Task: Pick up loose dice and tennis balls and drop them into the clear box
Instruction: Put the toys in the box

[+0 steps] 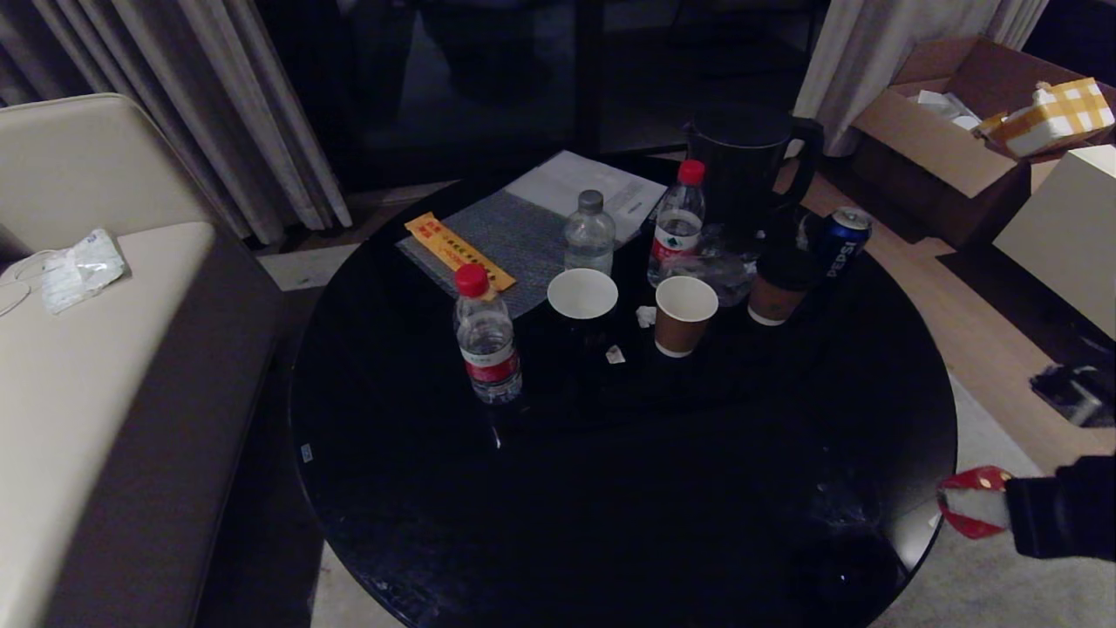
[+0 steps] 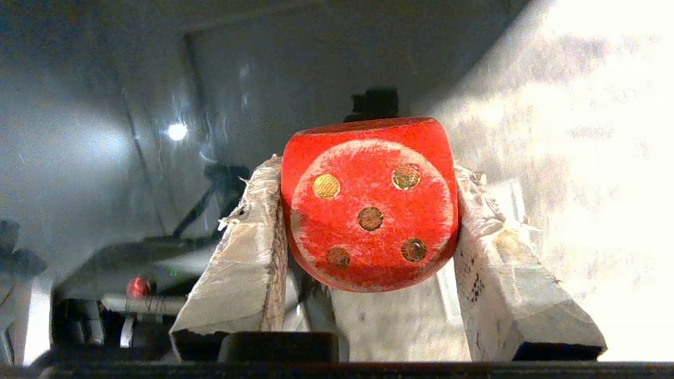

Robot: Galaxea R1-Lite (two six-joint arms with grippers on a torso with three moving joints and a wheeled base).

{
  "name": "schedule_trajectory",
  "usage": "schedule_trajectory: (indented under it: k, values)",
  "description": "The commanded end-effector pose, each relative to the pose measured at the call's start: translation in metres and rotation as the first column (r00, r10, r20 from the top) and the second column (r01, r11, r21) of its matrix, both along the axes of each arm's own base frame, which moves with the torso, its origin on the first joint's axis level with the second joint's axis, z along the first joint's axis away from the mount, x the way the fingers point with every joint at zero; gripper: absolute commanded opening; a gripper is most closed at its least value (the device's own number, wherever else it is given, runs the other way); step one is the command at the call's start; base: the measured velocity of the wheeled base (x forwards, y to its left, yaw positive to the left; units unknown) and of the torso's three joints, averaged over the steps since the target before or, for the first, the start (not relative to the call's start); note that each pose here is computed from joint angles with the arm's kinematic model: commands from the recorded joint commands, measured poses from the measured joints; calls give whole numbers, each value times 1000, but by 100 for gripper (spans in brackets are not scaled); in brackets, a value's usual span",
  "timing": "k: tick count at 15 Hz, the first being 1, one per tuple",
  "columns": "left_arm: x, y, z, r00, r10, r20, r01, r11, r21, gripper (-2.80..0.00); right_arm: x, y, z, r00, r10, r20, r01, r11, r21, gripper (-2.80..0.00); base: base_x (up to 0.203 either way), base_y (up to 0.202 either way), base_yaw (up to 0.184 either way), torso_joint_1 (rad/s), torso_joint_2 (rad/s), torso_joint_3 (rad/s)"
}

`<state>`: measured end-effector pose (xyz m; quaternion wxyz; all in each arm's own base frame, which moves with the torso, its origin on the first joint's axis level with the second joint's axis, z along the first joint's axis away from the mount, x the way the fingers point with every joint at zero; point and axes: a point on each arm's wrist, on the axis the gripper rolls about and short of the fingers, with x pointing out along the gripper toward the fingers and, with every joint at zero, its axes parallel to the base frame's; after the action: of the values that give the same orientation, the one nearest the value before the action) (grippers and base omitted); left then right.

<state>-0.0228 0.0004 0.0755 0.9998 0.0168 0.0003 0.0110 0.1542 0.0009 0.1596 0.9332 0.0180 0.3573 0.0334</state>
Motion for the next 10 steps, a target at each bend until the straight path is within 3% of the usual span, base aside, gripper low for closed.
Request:
schedule_trajectory:
  k: [1,4,7,10]
  values:
    - [0,0,0,1000,1,-3,-1,1000,0,-280,-77,0,2,987,-23,157,21,1000,15,-280,0,0,0,0,0,0]
    - [0,0,0,1000,1,-3,-1,1000,0,-280,-138,0,-25,965,-54,256,44,998,43,-280,0,0,0,0,0,0]
    - [0,0,0,1000,1,-3,-1,1000,0,-280,-173,1,-51,936,-95,339,65,993,100,-280,0,0,0,0,0,0]
    - [0,0,0,1000,1,-3,-1,1000,0,-280,-188,2,-63,883,-53,466,-12,991,136,-280,0,0,0,0,0,0]
